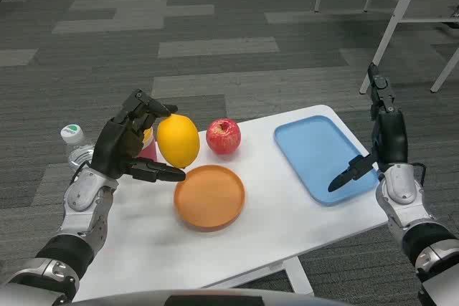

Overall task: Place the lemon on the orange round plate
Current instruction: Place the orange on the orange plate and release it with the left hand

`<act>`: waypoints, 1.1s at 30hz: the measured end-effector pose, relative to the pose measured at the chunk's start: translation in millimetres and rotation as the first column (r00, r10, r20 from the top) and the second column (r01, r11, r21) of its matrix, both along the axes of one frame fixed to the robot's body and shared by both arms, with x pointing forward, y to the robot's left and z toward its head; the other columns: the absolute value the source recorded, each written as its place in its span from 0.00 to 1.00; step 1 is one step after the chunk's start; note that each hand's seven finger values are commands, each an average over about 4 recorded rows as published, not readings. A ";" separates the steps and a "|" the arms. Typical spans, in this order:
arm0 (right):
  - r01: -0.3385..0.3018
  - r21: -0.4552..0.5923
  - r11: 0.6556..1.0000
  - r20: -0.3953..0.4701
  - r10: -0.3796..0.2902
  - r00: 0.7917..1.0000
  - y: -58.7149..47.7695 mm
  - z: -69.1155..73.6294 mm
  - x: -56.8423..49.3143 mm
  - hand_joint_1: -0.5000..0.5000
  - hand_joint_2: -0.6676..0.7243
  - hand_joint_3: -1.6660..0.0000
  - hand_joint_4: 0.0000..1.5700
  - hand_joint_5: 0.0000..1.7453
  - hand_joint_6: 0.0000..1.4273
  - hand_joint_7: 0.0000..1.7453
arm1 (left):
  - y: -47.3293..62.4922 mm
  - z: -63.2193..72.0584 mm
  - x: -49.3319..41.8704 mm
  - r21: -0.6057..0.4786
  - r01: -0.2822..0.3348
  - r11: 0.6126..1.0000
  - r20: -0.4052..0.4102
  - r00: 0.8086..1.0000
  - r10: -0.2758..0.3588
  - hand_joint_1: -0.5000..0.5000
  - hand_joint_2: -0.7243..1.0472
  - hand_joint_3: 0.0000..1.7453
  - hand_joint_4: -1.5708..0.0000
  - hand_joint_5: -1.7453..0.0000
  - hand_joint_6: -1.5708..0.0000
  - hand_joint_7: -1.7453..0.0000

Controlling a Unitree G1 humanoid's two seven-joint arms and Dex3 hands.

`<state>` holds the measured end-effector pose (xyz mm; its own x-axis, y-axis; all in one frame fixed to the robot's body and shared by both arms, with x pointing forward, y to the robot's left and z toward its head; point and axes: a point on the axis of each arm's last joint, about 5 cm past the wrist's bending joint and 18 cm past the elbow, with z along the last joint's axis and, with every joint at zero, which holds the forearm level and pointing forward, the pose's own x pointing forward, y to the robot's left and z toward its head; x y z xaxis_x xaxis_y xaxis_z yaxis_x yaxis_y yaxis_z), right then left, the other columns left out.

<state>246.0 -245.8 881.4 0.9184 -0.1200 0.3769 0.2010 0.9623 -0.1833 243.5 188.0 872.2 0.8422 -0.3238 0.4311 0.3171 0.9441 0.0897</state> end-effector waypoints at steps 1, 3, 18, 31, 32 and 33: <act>-0.001 0.001 1.000 0.002 0.001 1.000 0.4 0.3 0.2 0.08 1.00 1.00 0.20 0.00 0.00 0.00 | -0.8 -0.6 -0.6 -0.002 -0.003 1.000 0.001 1.000 0.003 1.00 0.65 0.05 1.00 0.35 0.67 0.04; -0.005 0.005 1.000 0.010 0.005 1.000 1.6 1.3 0.7 0.08 1.00 1.00 0.20 0.00 0.00 0.00 | -3.6 -2.8 -2.3 -0.007 -0.005 1.000 -0.003 1.000 0.005 1.00 0.65 0.05 1.00 0.35 0.67 0.04; -0.012 0.012 1.000 0.022 0.011 1.000 3.8 2.7 1.6 0.08 1.00 1.00 0.22 0.00 0.00 0.00 | -9.5 -8.6 -7.0 -0.012 0.008 1.000 -0.022 1.000 -0.009 1.00 0.68 0.03 1.00 0.35 0.67 0.04; -0.010 0.012 1.000 0.020 0.009 1.000 3.7 2.3 1.5 0.07 1.00 1.00 0.22 0.00 0.00 0.00 | -34.3 -25.6 -5.2 -0.019 -0.047 0.999 -0.174 0.984 0.043 1.00 0.70 0.05 1.00 0.37 0.70 0.04; -0.009 0.012 1.000 0.019 0.009 1.000 3.8 2.1 1.4 0.07 1.00 1.00 0.22 0.00 0.00 0.00 | -38.3 -27.0 -3.0 -0.009 -0.047 0.999 -0.199 0.979 0.044 1.00 0.70 0.05 1.00 0.35 0.70 0.04; -0.009 0.013 1.000 0.018 0.009 1.000 3.9 1.9 1.4 0.07 1.00 1.00 0.22 0.00 0.00 0.00 | -41.5 -28.3 -0.8 0.004 -0.044 0.999 -0.223 0.974 0.044 1.00 0.70 0.05 1.00 0.35 0.70 0.04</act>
<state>247.3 -241.8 883.3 0.9126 -0.1167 0.3919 0.1955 0.9663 -0.1675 242.7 146.5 843.8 0.9308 -0.2838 0.2305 0.2869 0.9577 0.0208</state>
